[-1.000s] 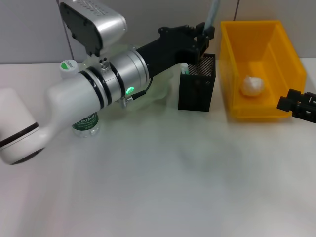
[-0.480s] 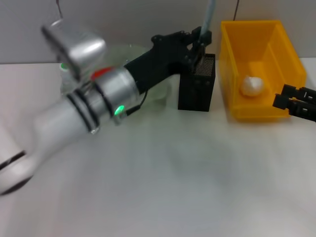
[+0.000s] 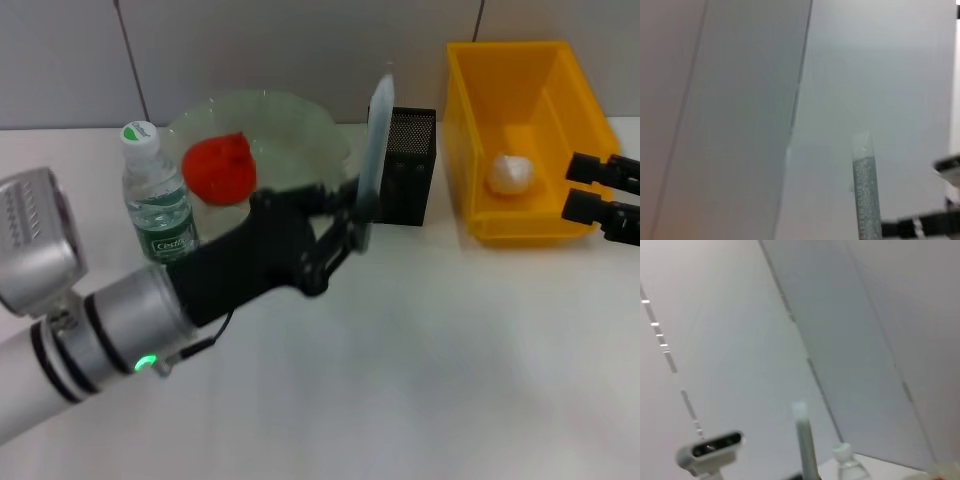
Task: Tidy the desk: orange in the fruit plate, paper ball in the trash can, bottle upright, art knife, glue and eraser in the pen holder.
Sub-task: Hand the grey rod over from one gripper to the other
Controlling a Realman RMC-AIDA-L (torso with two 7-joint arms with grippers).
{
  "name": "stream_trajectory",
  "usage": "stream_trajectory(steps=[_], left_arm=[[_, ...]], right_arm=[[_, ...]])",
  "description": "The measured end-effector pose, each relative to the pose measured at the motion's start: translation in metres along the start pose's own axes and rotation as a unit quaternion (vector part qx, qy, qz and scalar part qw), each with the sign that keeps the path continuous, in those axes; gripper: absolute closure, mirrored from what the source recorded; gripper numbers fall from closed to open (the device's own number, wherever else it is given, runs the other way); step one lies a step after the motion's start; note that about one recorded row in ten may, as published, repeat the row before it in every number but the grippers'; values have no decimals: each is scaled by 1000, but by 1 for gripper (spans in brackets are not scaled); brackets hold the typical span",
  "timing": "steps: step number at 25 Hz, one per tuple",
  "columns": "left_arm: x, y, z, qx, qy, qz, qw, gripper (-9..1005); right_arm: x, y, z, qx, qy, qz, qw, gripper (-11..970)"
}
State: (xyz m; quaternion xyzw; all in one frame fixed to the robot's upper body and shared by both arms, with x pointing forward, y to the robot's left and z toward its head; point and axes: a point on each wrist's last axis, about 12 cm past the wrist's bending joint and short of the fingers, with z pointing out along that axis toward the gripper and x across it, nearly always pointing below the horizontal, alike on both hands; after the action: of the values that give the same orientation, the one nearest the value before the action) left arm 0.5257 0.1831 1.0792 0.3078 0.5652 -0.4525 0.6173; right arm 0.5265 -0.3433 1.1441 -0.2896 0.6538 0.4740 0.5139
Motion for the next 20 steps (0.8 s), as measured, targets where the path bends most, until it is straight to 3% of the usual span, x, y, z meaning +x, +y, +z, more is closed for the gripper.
stream_trajectory(steps=[9,20], left_arm=[[8,-9,-6,82,53,-41,994,843],[10,-17,1,95,43,-47,993,843]], right_arm=[[-16,6,34,-86,-1,-12,996,188],[-10,11,60,-128,23,-11,991,215]])
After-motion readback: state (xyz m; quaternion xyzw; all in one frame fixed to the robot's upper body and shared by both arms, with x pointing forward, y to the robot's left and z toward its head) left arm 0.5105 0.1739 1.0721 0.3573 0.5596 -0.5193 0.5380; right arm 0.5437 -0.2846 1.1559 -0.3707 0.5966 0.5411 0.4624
